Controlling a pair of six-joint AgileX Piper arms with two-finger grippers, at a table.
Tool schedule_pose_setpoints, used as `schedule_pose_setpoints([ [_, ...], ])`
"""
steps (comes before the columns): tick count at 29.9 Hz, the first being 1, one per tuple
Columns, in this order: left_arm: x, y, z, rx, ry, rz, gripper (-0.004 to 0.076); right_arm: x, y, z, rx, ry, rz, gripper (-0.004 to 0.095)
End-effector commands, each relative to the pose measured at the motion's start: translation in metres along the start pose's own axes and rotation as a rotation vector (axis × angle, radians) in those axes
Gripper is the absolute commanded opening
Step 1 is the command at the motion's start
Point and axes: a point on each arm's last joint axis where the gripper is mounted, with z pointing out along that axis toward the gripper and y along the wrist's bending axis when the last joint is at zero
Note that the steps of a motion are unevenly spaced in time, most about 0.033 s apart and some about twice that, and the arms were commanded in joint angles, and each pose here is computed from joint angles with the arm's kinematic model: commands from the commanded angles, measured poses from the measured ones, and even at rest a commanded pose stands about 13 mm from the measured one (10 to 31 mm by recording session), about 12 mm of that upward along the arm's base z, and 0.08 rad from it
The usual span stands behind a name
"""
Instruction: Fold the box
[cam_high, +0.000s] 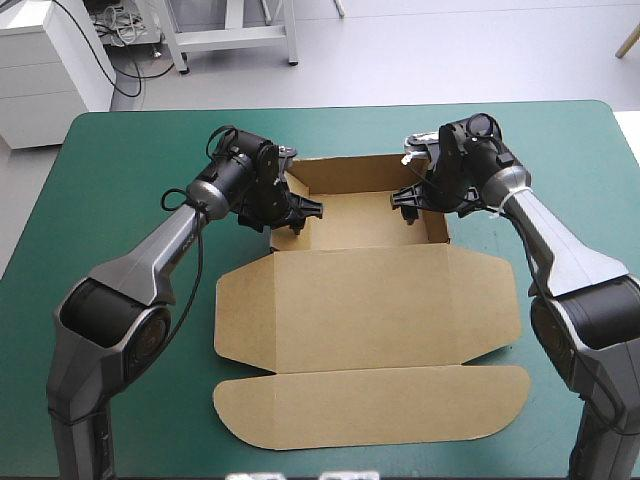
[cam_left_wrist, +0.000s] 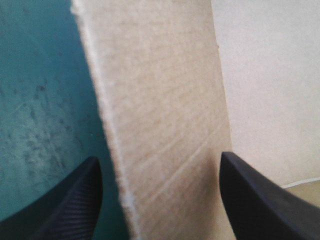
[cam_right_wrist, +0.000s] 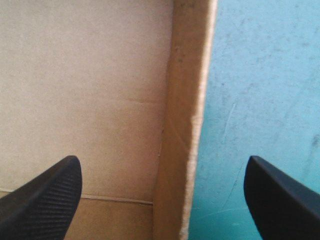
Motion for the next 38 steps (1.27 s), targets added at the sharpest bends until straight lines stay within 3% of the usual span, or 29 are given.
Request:
schedule_pose_setpoints([
  [1,0.000,-0.001,-0.035,0.017,-0.071,0.012,0.0484,-0.004,-0.003,-0.033,0.012,-0.109,-0.014,0.0842],
  [9,-0.013,-0.006,-0.072,0.048,-0.192,0.066,0.0482,-0.024,-0.004,-0.078,0.009,-0.274,0.007,0.0835],
  [12,-0.020,-0.010,-0.104,0.092,-0.298,0.124,0.0436,-0.027,-0.004,-0.108,-0.007,-0.366,0.013,0.0835],
  [15,-0.020,-0.010,-0.136,0.109,-0.395,0.165,0.0302,-0.020,-0.006,-0.135,-0.004,-0.423,-0.007,0.0835],
  [19,-0.008,-0.005,-0.173,0.109,-0.479,0.233,0.0001,-0.002,-0.010,-0.169,0.002,-0.487,-0.018,0.0835],
  [23,0.012,0.001,-0.211,0.125,-0.554,0.237,-0.0008,0.017,-0.018,-0.192,0.053,-0.526,-0.025,0.0835],
  [26,0.031,0.007,-0.232,0.129,-0.581,0.236,-0.0008,0.029,-0.018,-0.194,0.041,-0.512,-0.013,0.0835],
  [38,0.145,0.046,-0.261,0.100,-0.554,0.285,-0.0008,0.029,-0.016,-0.154,0.040,-0.396,-0.015,0.0831],
])
